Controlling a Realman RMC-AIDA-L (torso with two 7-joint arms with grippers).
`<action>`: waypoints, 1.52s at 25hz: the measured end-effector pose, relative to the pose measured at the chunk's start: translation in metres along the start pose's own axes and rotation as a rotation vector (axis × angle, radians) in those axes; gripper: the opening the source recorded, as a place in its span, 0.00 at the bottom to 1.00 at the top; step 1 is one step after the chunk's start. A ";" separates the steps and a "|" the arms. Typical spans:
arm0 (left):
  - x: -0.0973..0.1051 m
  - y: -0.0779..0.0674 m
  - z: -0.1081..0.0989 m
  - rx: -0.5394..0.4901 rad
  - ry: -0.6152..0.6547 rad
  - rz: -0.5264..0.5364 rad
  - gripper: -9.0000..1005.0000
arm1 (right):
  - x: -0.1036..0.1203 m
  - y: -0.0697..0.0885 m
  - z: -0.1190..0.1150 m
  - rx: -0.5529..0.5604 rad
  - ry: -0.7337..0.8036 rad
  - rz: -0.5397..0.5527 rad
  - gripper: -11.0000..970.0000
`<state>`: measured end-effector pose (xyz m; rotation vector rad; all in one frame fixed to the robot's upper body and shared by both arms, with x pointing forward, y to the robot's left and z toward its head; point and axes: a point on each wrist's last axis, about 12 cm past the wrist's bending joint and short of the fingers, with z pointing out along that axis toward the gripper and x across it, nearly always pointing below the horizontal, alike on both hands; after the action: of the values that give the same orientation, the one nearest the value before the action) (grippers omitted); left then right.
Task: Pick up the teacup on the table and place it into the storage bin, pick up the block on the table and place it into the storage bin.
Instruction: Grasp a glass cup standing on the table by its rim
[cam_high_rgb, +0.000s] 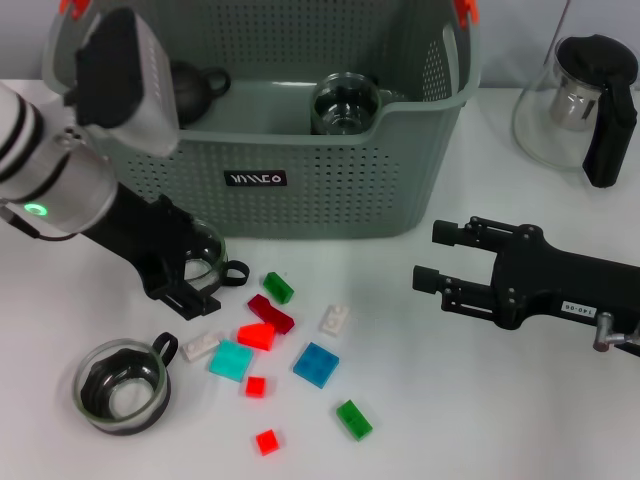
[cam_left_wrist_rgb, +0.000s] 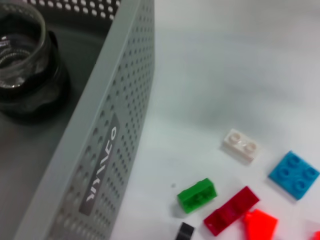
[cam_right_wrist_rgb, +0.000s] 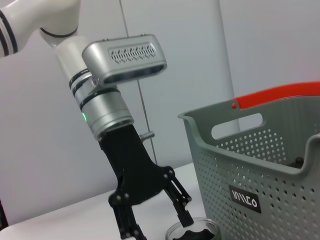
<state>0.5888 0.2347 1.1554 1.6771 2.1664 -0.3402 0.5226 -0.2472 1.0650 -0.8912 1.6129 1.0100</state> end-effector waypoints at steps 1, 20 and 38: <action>-0.002 0.000 0.004 -0.010 0.011 0.005 0.81 | 0.000 0.000 0.000 0.001 -0.001 0.002 0.74; 0.000 0.002 0.039 -0.059 0.120 -0.023 0.76 | 0.002 0.000 -0.001 0.008 -0.008 0.017 0.74; -0.002 0.000 0.033 -0.079 0.137 -0.013 0.16 | 0.003 0.001 -0.001 0.002 -0.010 0.023 0.74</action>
<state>0.5935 0.2196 1.1269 1.6878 2.2583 -0.1441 0.5204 -0.2474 1.0626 -0.8667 1.6190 1.0267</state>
